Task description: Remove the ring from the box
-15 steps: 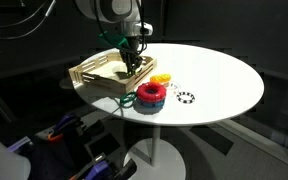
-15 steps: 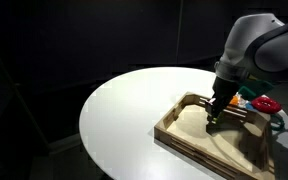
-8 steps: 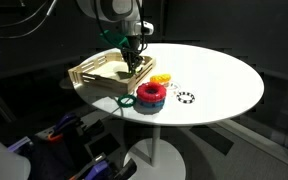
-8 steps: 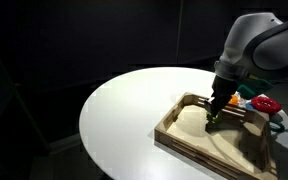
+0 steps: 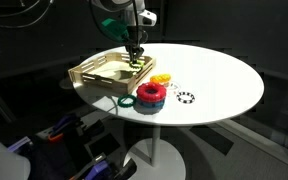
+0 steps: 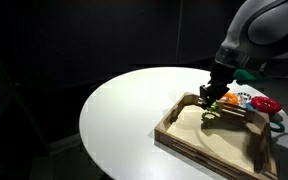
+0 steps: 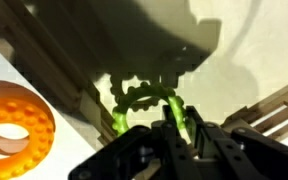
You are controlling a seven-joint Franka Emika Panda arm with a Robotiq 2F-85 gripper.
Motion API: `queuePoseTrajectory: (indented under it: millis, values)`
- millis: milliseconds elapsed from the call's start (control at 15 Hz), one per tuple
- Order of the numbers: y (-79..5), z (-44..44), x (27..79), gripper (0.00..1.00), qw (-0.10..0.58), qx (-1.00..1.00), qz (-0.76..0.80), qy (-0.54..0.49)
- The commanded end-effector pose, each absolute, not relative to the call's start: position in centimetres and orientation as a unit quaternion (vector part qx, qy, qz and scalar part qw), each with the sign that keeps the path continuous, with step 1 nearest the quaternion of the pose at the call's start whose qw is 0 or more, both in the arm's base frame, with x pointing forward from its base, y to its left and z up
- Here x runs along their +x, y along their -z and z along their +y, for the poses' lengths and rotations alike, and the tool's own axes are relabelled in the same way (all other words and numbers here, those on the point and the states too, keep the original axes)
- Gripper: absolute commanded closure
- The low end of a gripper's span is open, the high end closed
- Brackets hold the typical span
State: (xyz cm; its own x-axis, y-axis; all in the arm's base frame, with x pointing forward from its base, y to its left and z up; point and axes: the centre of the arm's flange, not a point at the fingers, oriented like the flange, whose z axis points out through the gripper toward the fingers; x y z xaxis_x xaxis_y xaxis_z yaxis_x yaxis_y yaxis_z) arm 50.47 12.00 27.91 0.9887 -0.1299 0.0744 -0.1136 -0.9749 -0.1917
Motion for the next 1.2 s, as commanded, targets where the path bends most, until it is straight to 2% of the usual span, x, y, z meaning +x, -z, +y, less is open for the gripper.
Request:
queuePoseTrajectory:
  millis: [0,667,1133]
  values:
    - [-30.7,10.9,50.7,0.93,0.102,-0.991,0.066,0.051]
    - [-35.0,4.4,49.9,0.93,0.021,-0.995,0.082,0.060]
    - [-33.5,-0.5,47.8,0.93,0.005,-0.993,0.114,0.038]
